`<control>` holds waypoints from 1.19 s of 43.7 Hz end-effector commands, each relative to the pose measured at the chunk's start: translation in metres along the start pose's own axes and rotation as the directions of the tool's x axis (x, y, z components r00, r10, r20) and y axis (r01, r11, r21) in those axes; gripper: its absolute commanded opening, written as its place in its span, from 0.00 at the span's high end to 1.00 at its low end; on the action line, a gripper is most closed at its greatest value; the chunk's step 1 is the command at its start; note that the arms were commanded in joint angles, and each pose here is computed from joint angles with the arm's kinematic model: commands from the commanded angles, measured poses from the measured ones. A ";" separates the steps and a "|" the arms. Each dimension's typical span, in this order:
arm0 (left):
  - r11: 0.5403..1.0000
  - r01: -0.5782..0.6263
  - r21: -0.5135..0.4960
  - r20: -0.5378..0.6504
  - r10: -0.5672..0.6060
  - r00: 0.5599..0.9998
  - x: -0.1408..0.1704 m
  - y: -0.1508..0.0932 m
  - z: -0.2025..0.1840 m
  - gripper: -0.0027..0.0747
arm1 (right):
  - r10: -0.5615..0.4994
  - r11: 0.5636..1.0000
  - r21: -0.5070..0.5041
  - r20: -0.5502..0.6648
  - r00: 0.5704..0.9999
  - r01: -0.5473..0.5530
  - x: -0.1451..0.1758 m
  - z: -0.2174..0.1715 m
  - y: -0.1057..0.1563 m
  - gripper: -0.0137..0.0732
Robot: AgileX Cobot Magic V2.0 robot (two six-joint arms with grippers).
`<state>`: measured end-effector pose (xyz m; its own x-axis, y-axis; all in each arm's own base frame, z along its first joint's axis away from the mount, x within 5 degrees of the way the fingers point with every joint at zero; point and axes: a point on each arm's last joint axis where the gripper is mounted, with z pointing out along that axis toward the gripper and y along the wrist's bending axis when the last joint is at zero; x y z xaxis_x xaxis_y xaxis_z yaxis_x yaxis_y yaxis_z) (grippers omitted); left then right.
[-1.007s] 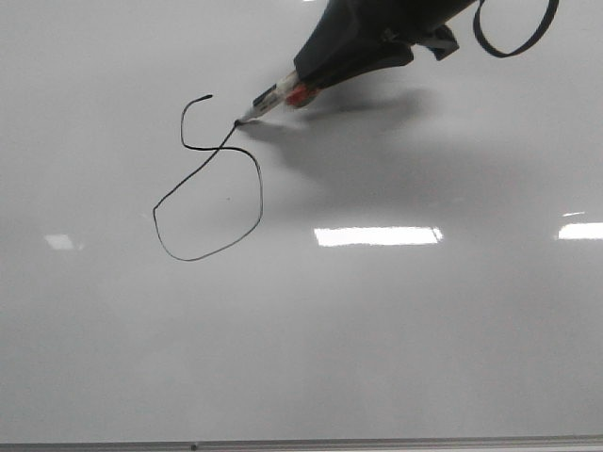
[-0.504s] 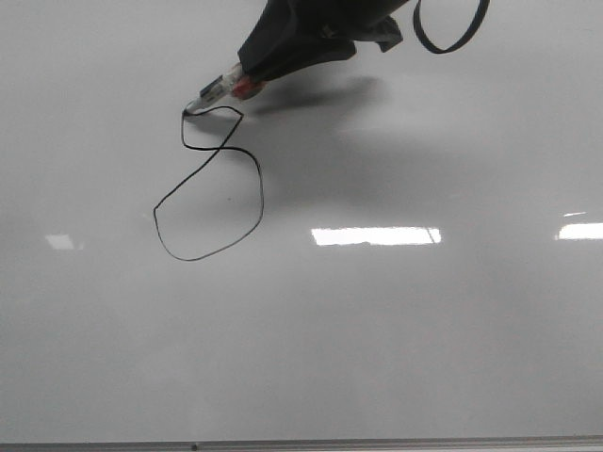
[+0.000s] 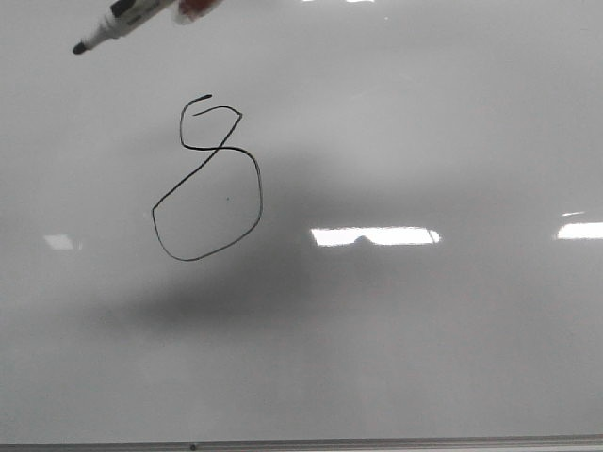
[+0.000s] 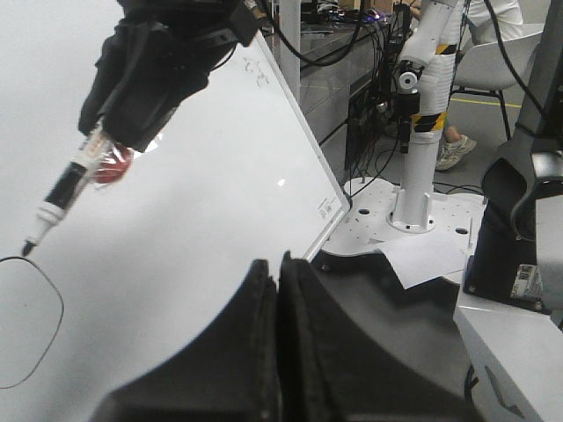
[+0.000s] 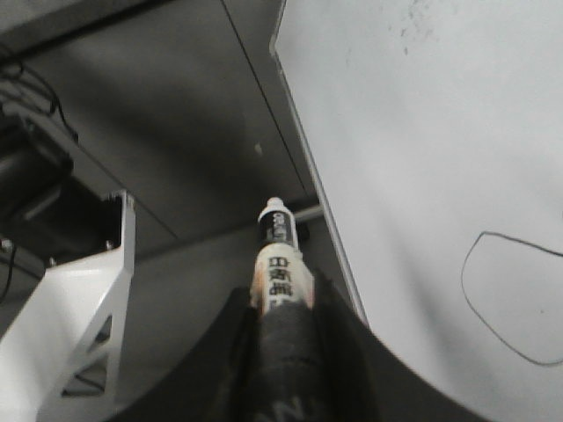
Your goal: Write number 8 on whiteboard
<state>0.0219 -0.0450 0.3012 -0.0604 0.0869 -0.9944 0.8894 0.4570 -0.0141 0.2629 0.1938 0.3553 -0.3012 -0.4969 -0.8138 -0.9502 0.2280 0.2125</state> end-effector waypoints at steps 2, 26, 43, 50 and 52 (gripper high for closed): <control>0.998 0.062 0.012 0.016 -0.062 0.998 -0.017 -0.001 0.005 0.99 | -0.190 0.982 -0.003 -0.079 0.979 0.190 -0.010 -0.014 0.032 0.91; 0.998 -0.026 0.053 -0.382 0.044 0.923 -0.043 -0.003 0.083 0.38 | -0.474 0.873 -0.185 -0.100 0.875 0.452 -0.021 0.024 0.122 0.91; 0.995 -0.015 0.098 -0.472 0.060 0.880 -0.031 -0.006 0.099 0.63 | -0.480 0.869 -0.192 -0.096 0.872 0.457 -0.021 0.025 0.125 0.91; 0.995 -0.015 0.098 -0.472 0.060 0.880 -0.031 -0.006 0.099 0.73 | -0.481 0.868 -0.192 -0.099 0.871 0.458 -0.021 0.025 0.125 0.91; 0.995 -0.018 0.098 -0.472 0.062 0.879 -0.031 -0.006 0.099 0.77 | -0.481 0.868 -0.194 -0.099 0.871 0.458 -0.021 0.025 0.125 0.91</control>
<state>0.0628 -0.1332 0.3060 -0.2333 0.5958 -0.7685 0.9305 0.3662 0.0015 0.1565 0.2577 0.3608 0.1694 -0.6943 -0.6994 -0.9757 -0.2183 -0.0197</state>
